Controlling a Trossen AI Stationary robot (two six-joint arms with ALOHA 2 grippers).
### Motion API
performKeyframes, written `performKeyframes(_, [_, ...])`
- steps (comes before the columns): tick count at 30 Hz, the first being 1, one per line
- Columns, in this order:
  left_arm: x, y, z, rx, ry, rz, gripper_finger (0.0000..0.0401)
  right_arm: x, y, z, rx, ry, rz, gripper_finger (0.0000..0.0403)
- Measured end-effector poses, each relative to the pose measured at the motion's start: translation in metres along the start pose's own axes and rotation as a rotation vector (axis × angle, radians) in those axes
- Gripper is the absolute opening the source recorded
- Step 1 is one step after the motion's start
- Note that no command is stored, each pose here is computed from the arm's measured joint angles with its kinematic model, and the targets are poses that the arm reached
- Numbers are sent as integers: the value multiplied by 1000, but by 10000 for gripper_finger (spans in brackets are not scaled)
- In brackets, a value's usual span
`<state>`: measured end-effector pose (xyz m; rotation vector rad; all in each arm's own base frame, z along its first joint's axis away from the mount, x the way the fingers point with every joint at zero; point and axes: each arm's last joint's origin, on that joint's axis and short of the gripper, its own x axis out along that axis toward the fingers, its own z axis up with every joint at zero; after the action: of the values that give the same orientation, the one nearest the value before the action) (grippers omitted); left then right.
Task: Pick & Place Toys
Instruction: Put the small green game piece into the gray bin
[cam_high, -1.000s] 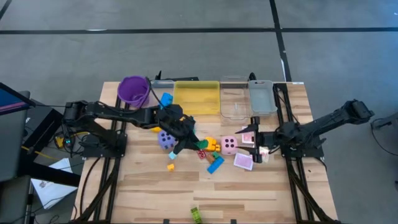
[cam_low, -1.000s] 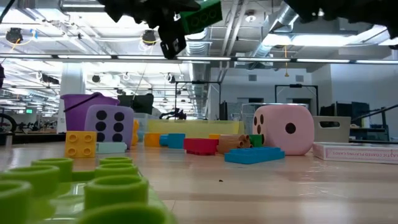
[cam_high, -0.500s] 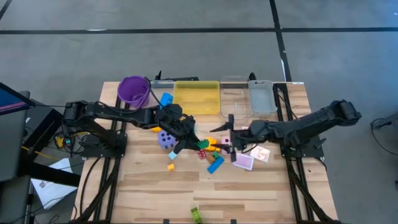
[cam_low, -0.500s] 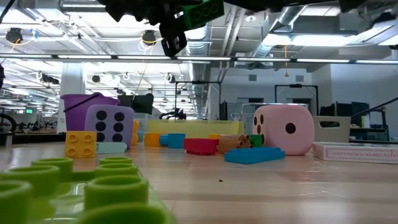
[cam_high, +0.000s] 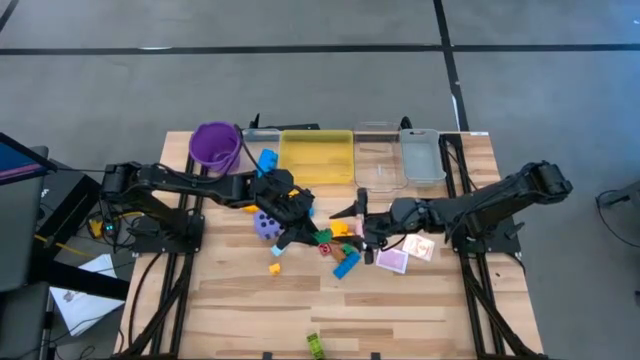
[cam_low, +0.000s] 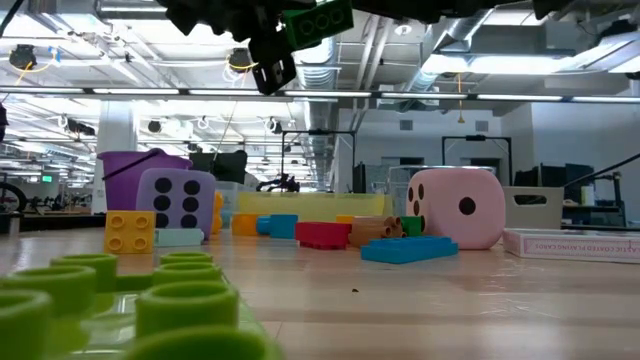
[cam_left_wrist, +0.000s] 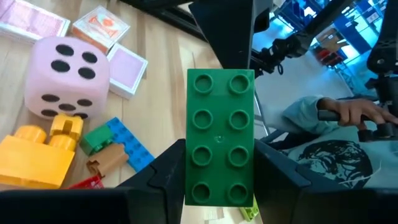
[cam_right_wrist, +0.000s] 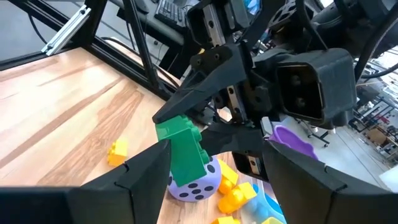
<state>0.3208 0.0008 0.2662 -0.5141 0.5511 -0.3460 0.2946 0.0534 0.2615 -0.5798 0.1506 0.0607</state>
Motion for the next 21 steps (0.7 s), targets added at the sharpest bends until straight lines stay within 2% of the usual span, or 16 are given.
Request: performKeyframes(21, [-4, 9, 1, -47, -6, 46, 138, 0, 2, -2, -16, 30, 7, 249])
